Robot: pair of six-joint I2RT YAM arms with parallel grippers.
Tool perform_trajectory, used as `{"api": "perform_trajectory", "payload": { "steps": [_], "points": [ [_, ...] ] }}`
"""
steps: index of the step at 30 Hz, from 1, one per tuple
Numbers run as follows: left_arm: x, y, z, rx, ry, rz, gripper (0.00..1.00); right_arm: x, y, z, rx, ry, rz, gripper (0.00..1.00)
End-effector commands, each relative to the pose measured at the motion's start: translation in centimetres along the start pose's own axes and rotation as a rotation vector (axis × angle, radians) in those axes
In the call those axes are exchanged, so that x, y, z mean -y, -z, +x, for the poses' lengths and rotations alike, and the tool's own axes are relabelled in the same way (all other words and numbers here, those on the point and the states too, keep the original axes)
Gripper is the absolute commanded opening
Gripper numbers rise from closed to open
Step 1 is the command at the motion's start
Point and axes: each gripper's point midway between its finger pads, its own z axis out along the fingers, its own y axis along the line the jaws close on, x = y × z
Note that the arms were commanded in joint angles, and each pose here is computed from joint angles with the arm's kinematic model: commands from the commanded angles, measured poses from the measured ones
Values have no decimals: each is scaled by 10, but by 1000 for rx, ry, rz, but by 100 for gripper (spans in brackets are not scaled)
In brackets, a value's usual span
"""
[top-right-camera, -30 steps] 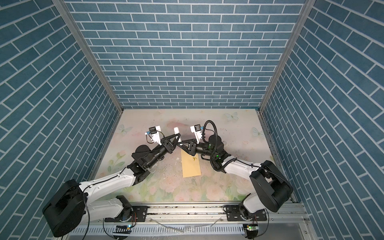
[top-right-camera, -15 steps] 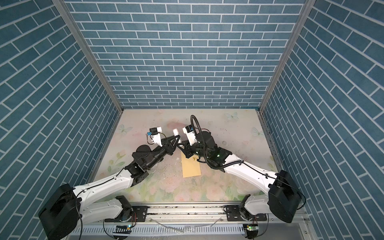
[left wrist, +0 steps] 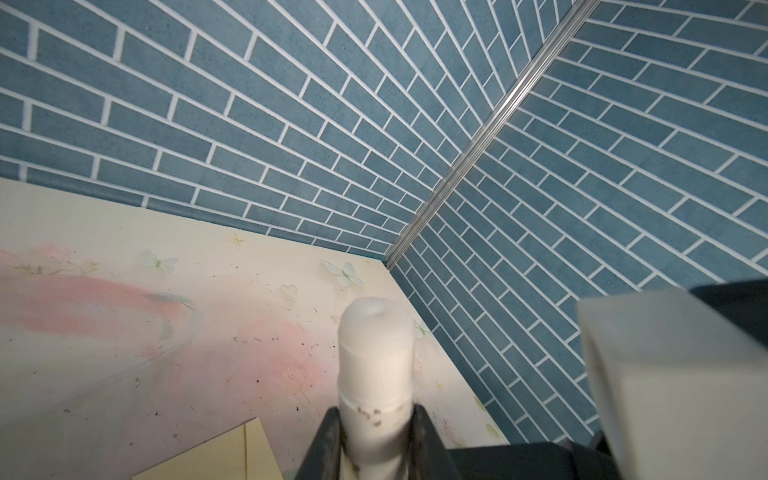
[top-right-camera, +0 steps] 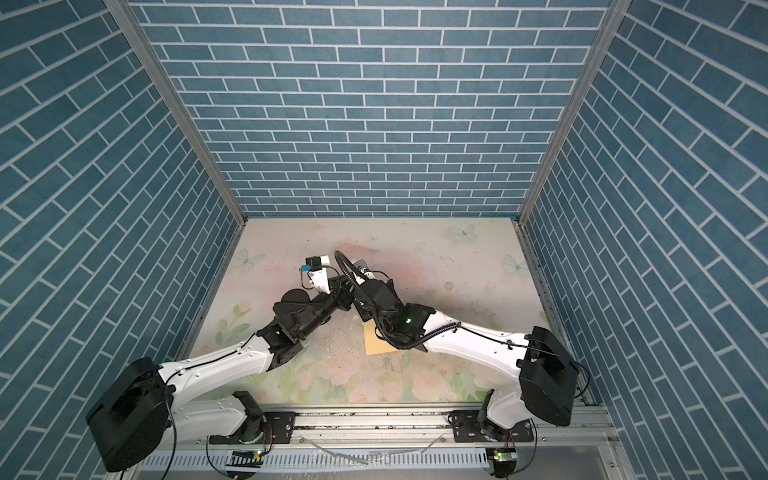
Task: Place the letter into the envelope and seal it
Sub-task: 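Move the right gripper to the glue stick held by the left gripper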
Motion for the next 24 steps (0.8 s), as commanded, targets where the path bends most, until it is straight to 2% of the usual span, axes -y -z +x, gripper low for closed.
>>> {"api": "perform_trajectory", "payload": {
  "steps": [1, 10, 12, 24],
  "points": [
    [8, 1, 7, -28, -18, 32, 0, 24, 9, -41, 114, -39, 101, 0],
    [17, 5, 4, -20, -55, 73, 0, 2, 17, -40, 120, -110, -150, 0],
    [19, 6, 3, -18, -64, 84, 4, -1, 20, -42, 131, -138, -209, 0],
    [28, 19, -11, -11, -116, 164, 55, 1, 38, -36, 151, -219, -442, 0]
  ]
}}
